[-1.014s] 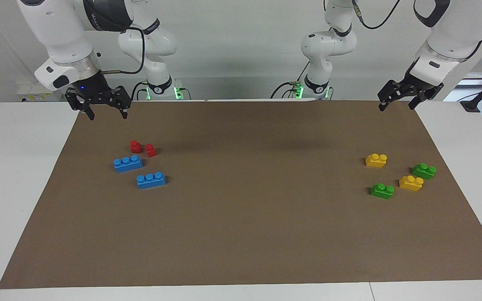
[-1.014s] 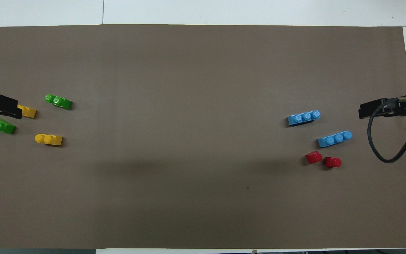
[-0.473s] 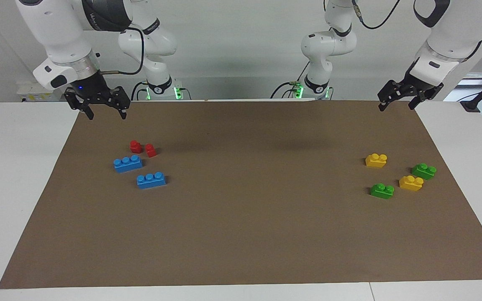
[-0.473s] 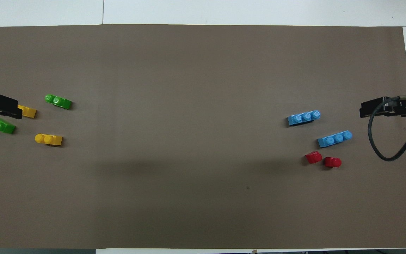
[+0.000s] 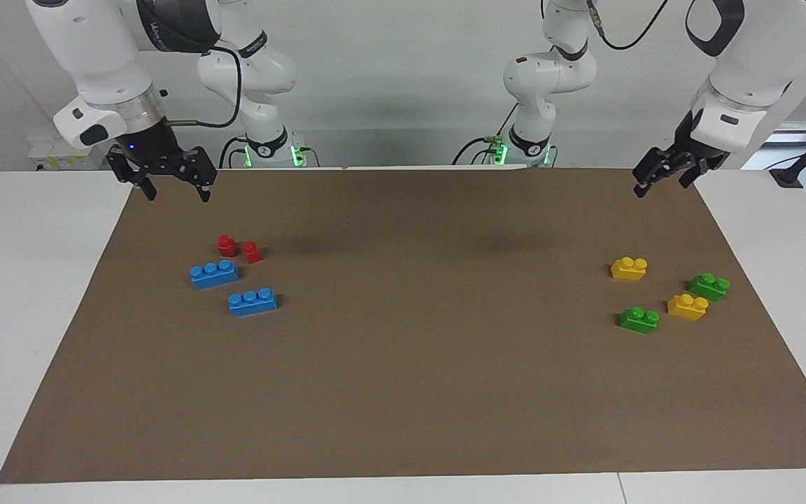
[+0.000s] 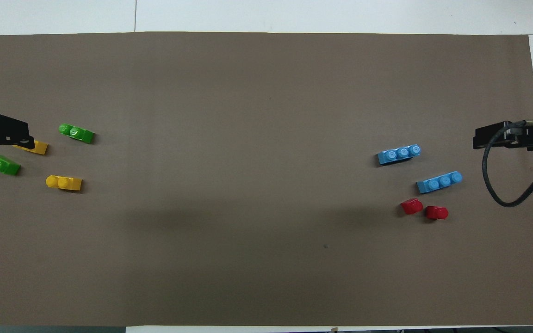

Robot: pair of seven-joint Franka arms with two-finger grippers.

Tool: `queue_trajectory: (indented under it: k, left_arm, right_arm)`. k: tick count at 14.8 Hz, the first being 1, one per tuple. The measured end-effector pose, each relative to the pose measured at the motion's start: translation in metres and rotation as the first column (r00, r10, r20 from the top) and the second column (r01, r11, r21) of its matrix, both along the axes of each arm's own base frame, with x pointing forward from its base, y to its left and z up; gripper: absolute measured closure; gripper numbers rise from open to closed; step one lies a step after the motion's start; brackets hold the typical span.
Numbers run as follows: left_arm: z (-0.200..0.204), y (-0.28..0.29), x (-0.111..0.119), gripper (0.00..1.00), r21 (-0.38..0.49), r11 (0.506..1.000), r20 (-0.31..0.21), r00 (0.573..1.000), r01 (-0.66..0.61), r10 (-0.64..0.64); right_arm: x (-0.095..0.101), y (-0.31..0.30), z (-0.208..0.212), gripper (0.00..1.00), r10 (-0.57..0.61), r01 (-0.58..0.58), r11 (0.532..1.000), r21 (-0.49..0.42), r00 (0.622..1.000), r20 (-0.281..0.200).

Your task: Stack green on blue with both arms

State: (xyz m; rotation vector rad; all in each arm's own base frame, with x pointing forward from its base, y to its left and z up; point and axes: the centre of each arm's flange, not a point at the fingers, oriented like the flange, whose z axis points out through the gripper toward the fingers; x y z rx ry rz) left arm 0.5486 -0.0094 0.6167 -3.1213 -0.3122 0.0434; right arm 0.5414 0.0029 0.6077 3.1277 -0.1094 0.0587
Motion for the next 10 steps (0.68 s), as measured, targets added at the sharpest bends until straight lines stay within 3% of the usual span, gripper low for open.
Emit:
queue_trajectory:
  k: [2,4,7,8,10]
  left_arm:
    - [-0.007,0.0,0.001,0.0,0.001,0.999,0.007,0.999,-0.052,0.052]
    - [-0.015,0.0,0.004,0.0,0.001,0.996,0.019,0.995,-0.093,0.093]
    - [-0.033,0.003,0.009,0.0,-0.003,0.985,0.046,0.984,-0.17,0.17]
    - [-0.04,0.006,0.011,0.0,-0.005,0.98,0.052,0.979,-0.198,0.198]
    - [-0.053,0.014,0.014,0.0,-0.01,0.968,0.051,0.966,-0.252,0.252]
  right_arm:
    - [0.003,-0.002,0.002,0.0,-0.075,0.075,0.997,0.005,0.997,0.028]
    - [0.006,-0.002,-0.001,0.0,-0.272,0.271,0.962,0.025,0.961,0.05]
    - [0.013,0.003,-0.017,0.0,-0.577,0.573,0.816,0.068,0.815,0.052]
    - [0.017,0.007,-0.025,0.0,-0.659,0.655,0.751,0.083,0.751,0.034]
    - [0.027,0.013,-0.045,0.0,-0.782,0.78,0.614,0.117,0.622,-0.046]
